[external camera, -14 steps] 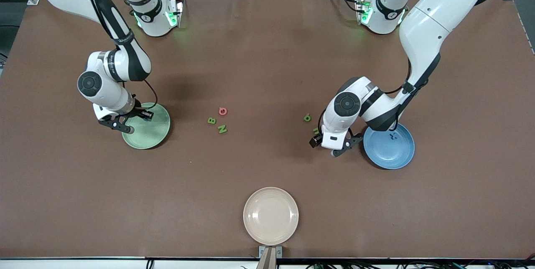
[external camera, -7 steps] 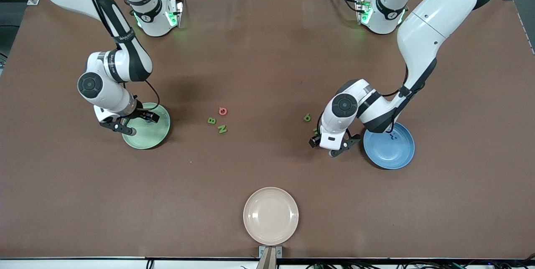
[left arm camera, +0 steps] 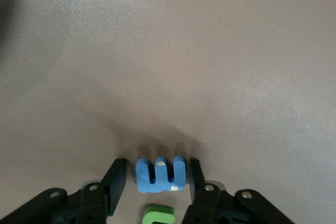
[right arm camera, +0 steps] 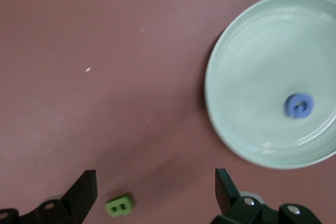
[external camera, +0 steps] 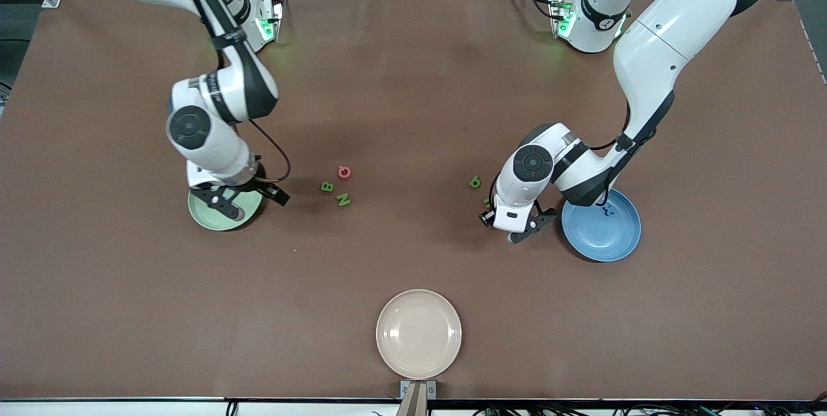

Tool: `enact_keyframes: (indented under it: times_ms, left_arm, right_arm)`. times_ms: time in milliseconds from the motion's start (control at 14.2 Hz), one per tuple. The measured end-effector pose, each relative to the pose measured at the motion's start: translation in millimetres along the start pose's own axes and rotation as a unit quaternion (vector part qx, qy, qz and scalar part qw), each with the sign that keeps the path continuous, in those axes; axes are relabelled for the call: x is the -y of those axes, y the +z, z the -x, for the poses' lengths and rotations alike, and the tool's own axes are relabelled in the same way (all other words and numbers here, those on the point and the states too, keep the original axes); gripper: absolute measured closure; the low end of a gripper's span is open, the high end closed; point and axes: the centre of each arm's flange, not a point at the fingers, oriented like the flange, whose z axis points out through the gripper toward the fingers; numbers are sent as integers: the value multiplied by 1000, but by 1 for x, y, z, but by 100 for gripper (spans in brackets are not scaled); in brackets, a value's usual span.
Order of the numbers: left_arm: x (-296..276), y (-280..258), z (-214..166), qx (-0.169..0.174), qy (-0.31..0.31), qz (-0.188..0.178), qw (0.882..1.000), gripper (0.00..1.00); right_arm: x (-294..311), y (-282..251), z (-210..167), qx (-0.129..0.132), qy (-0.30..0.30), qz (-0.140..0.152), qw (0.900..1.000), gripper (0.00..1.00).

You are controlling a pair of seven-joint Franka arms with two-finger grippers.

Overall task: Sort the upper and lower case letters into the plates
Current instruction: 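Place the blue E in the blue plate while the right gripper reaches the N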

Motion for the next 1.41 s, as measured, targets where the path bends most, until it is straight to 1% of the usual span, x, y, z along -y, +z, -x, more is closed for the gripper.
enact_keyframes:
  times_ms: [71,141,212,282,353,705,917,1058,1128,1269,1410]
  left_arm:
    - [0,0,0,0,0,0,1000,44]
    - [0,0,0,0,0,0,1000,47]
    - [0,0,0,0,0,0,1000,47]
    - [-1,-1,0,-1,0,1,1000,57]
    - [-1,-2,0,-1,0,1,1000,60]
    - [-1,-3,-1,-3,0,1,1000,60]
    - [3,-21,-14,-17,18,-6,1000,60]
    - [12,-54,-32,-23,35,-9,999,60]
    - [21,-74,-43,-18,49,-7,999,60]
    - [57,-106,-73,1,100,-8,995,60]
    - [104,-119,-110,15,158,-14,987,60]
  right_arm:
    - [15,5,8,-1,18,0,1000,2]
    - [30,10,13,-2,34,-1,999,8]
    - [43,17,16,-3,50,-2,999,16]
    - [54,23,17,-2,66,-3,998,24]
    - [62,29,17,1,82,-5,997,24]
    - [92,50,22,31,153,-19,988,29]
    - [105,63,36,35,172,-14,984,29]
    - [114,72,50,36,172,-9,984,31]
    - [116,75,54,36,170,-7,985,32]
    - [116,81,58,37,168,-2,985,32]
    - [114,87,61,39,167,5,985,32]
